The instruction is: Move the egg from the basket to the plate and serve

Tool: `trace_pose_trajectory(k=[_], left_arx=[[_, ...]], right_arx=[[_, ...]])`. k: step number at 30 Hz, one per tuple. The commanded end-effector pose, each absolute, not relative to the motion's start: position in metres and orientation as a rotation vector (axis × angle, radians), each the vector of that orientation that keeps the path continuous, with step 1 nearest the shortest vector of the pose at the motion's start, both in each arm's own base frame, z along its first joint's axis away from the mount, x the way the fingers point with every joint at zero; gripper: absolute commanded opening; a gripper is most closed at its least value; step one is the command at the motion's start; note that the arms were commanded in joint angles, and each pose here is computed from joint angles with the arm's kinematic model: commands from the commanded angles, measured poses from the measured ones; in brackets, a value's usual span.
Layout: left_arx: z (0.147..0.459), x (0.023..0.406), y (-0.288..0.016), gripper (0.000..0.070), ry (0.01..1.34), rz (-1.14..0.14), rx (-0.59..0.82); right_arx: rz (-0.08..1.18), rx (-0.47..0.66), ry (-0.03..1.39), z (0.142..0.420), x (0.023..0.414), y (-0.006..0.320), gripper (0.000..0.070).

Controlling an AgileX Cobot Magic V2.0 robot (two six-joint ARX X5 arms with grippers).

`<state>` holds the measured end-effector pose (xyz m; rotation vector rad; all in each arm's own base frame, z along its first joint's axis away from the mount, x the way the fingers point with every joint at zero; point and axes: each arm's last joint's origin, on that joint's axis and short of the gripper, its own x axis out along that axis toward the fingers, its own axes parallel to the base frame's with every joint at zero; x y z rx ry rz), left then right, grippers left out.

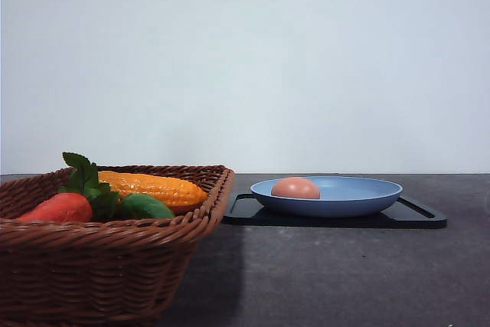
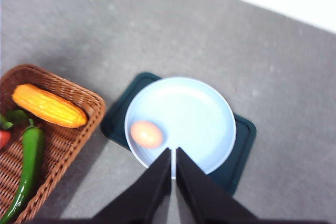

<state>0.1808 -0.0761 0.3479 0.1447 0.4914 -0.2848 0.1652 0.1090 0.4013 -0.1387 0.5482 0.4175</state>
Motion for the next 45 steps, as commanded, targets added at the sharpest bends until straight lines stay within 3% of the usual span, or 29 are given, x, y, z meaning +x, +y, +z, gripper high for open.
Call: trace_pose_trajectory(k=[1,14,19,41,45], left_arx=[[0.344,0.174,-0.074,0.0,0.456,-0.293,0.116],[0.279,0.109,-0.047,0.0,0.307,-0.298,-0.116],[0.268,0.096,-0.041,0.0,0.279,-0.291,-0.183],[0.27,0.092,-0.04,0.0,0.266,-0.297,-0.188],[0.276,0.078,-0.031,0.0,0.168,-0.292,-0.155]], right_arx=[[0.428,-0.146,0.51,0.391,0.16,0.111,0.0],[0.424,-0.053,0.334,0.268,0.127,0.094,0.0],[0.419,-0.011,0.297,0.239,0.124,0.091,0.0],[0.414,-0.003,0.275,0.238,0.124,0.091,0.0],[0.414,-0.003,0.275,0.238,0.124,0.091,0.0]])
